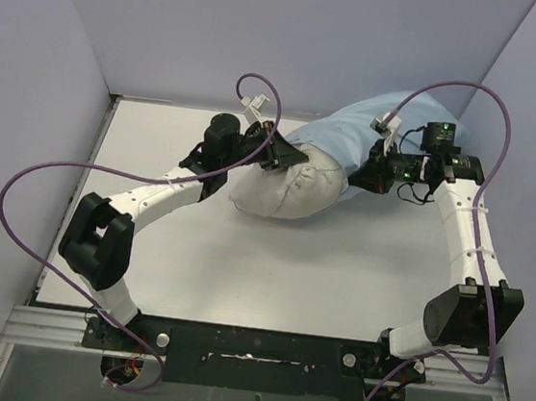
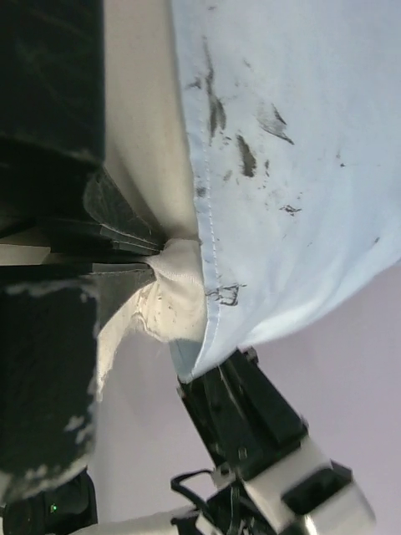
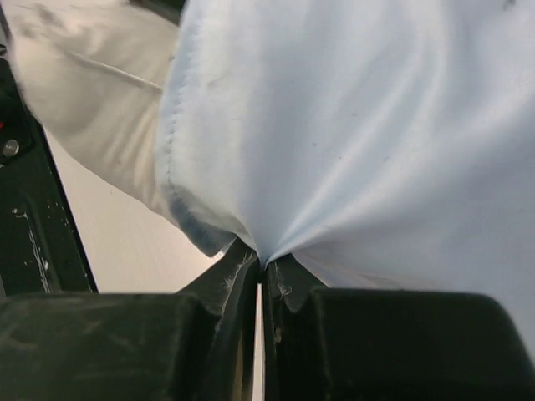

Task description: Put the pillow into the pillowcase

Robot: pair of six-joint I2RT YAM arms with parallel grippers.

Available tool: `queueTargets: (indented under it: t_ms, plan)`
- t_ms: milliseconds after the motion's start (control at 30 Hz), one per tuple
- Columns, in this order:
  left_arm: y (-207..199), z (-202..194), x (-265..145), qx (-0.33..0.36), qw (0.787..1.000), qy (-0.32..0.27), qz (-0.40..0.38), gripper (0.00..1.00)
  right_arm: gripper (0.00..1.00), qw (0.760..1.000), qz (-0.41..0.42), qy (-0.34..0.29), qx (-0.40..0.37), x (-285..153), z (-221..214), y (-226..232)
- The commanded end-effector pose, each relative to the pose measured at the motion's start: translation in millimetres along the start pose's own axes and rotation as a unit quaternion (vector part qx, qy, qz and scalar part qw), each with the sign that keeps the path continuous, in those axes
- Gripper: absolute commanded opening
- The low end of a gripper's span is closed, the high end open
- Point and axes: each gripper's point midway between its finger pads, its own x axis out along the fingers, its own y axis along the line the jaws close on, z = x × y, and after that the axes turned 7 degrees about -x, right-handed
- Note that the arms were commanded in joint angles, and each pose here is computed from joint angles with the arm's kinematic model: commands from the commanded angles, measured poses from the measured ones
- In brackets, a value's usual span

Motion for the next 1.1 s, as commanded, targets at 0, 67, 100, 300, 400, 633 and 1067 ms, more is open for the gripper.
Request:
queueTargets:
  t_ms: [0,67,100,300,400,633,1067]
  plan:
    - [-10.2,5.8,-13.5,0.029,0.999,-0.008,-0.027,0.0,0.0,0.969,0.171,-0.133,-0.12,-8.6,97.2,78.0]
    - [12.9,-2.6,-13.4,0.015,1.0,0.004,-0.012,0.0,0.0,0.956,0.214,-0.149,-0.137,-3.4,118.7,94.3]
    - [19.8,-6.7,-13.9,0.006,1.0,0.009,-0.01,0.0,0.0,0.948,0.232,-0.159,-0.146,-2.2,129.5,101.8]
    - [46.4,-22.1,-20.3,-0.028,1.0,0.006,0.002,0.0,0.0,0.931,0.293,-0.155,-0.152,30.4,149.7,130.6]
    - [66.9,-21.0,-30.4,-0.034,0.998,-0.033,0.033,0.0,0.0,0.944,0.279,-0.11,-0.134,67.3,128.7,131.3]
    - [150.4,-21.2,-71.8,-0.076,0.979,-0.113,0.149,0.0,0.18,0.966,0.233,-0.025,-0.106,97.0,67.3,110.3]
    - [185.1,-19.6,-153.5,-0.055,0.962,-0.12,0.237,0.63,0.98,0.97,0.196,-0.046,-0.135,28.4,35.6,84.3]
